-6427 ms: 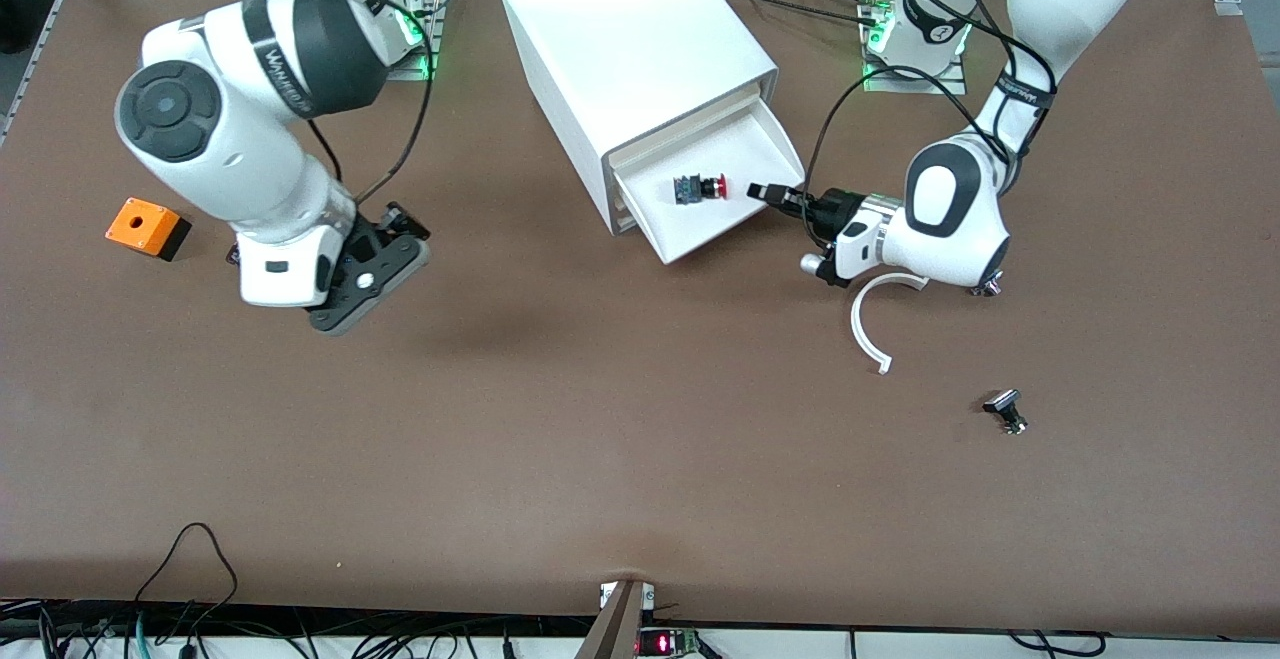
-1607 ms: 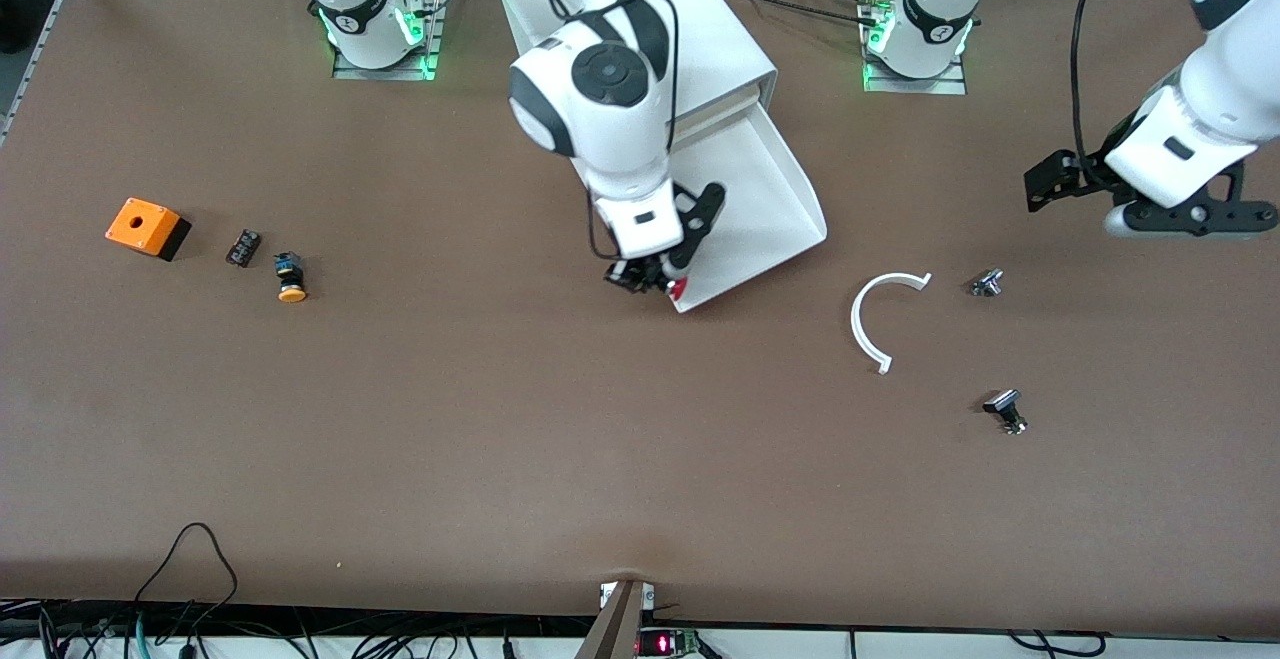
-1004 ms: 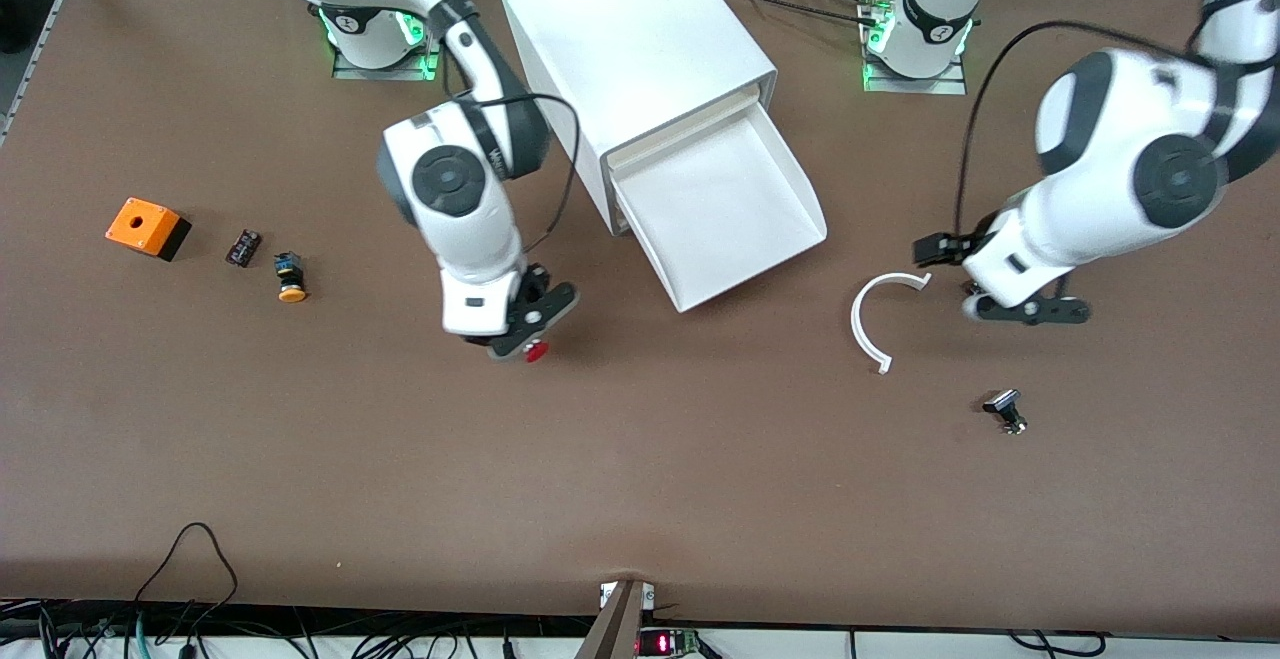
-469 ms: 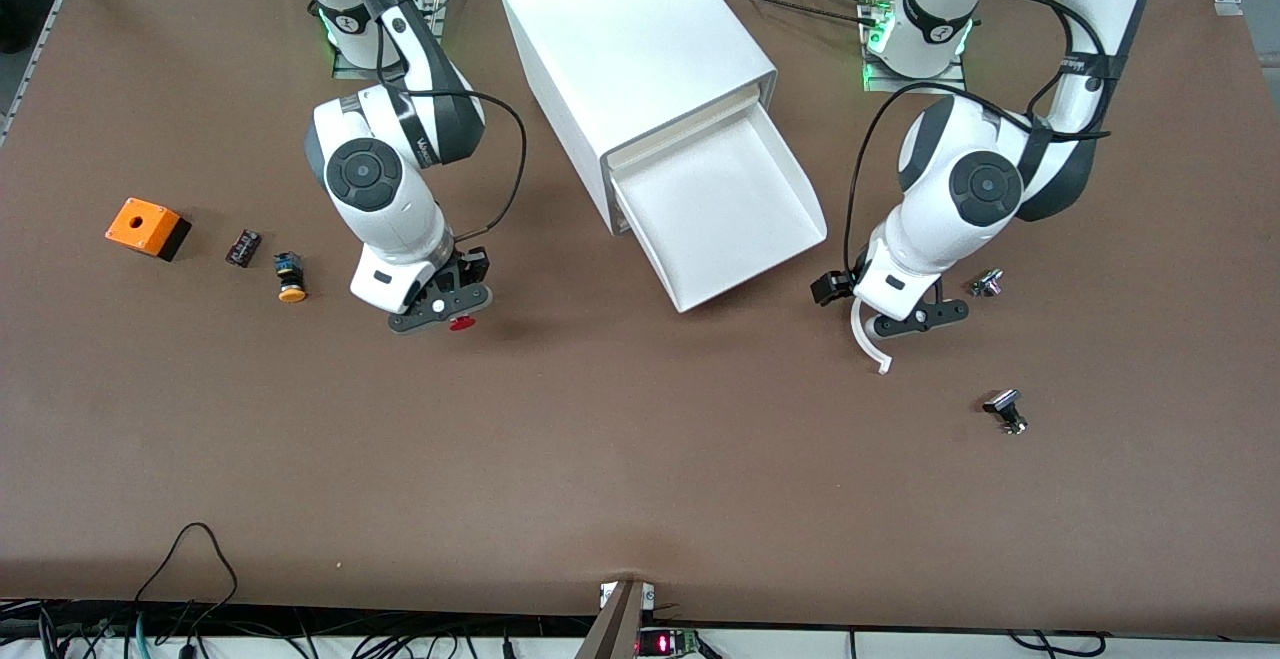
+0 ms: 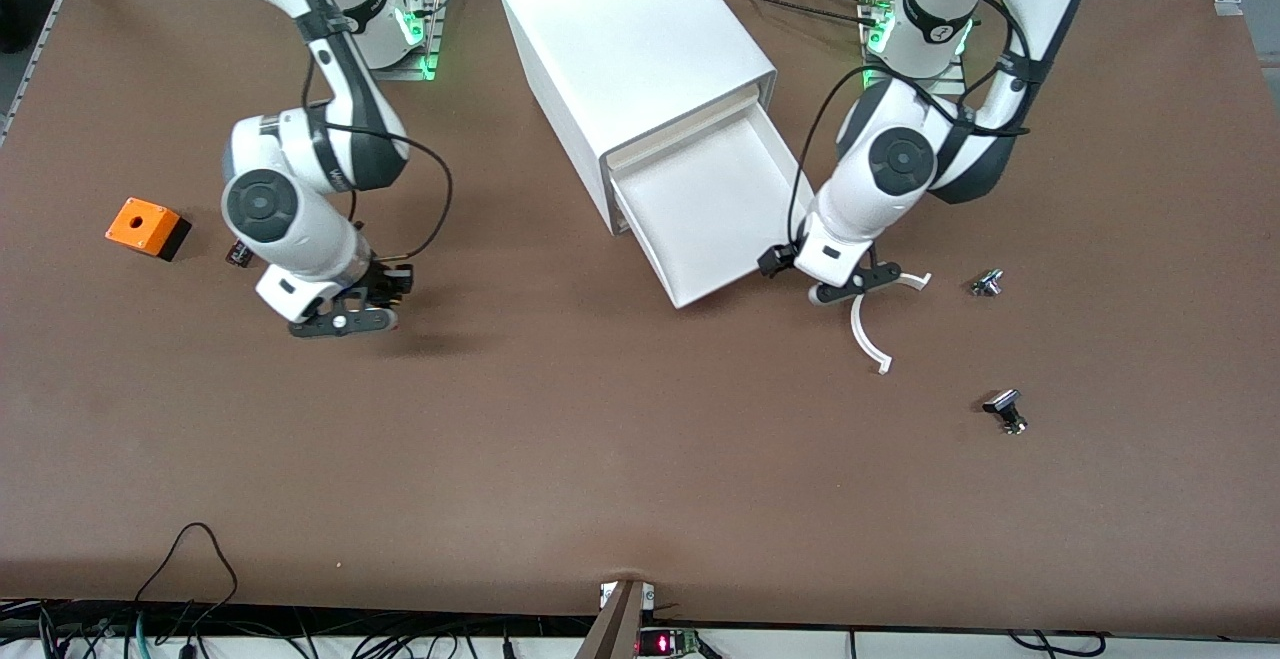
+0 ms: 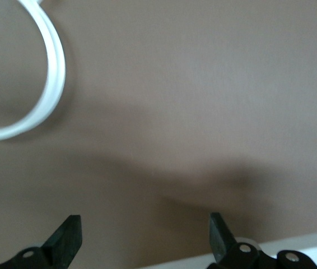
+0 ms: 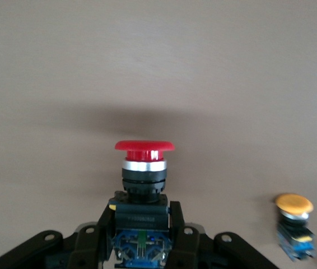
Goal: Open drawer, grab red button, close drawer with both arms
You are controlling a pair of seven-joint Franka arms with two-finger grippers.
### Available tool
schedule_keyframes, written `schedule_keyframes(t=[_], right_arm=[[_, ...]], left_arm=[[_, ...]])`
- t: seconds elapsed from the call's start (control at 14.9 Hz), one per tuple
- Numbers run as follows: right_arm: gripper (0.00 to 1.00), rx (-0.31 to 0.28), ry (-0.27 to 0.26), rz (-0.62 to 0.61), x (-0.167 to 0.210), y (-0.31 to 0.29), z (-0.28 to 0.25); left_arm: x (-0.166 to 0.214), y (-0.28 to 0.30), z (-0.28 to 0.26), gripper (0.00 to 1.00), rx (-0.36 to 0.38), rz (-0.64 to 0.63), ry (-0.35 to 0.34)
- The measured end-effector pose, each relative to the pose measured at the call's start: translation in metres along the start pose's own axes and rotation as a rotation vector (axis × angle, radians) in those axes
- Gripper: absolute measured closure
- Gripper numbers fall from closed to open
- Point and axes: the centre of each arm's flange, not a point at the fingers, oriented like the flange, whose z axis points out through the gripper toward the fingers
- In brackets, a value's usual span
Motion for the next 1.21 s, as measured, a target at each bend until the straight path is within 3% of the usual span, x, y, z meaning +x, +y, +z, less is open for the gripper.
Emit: schedule_keyframes(t=[0.27,0.47,0.67,1.21], right_arm=[[0.59,0.012,0.015,0.051,-0.014,0.038,0.017],[0.59,0.019,0.050,0.043,-0.032,0.041,0.043],[0.59,0.024,0.065,0.033,-0.051,0.041,0.061],[0.59,0.015,0.064,-0.009,-0.059,0.093,0.105]], left_arm=[[-0.042,0.016,0.015,0.00,0.014,0.000,-0.109],[-0.082,0.031,0.019,0.00,0.061,0.045,-0.206],[-0.117,0.044,0.023,0.00,0.053,0.048,-0.282],[-0.144,0.036,0.040,0.00,0.103,0.054,-0.358]])
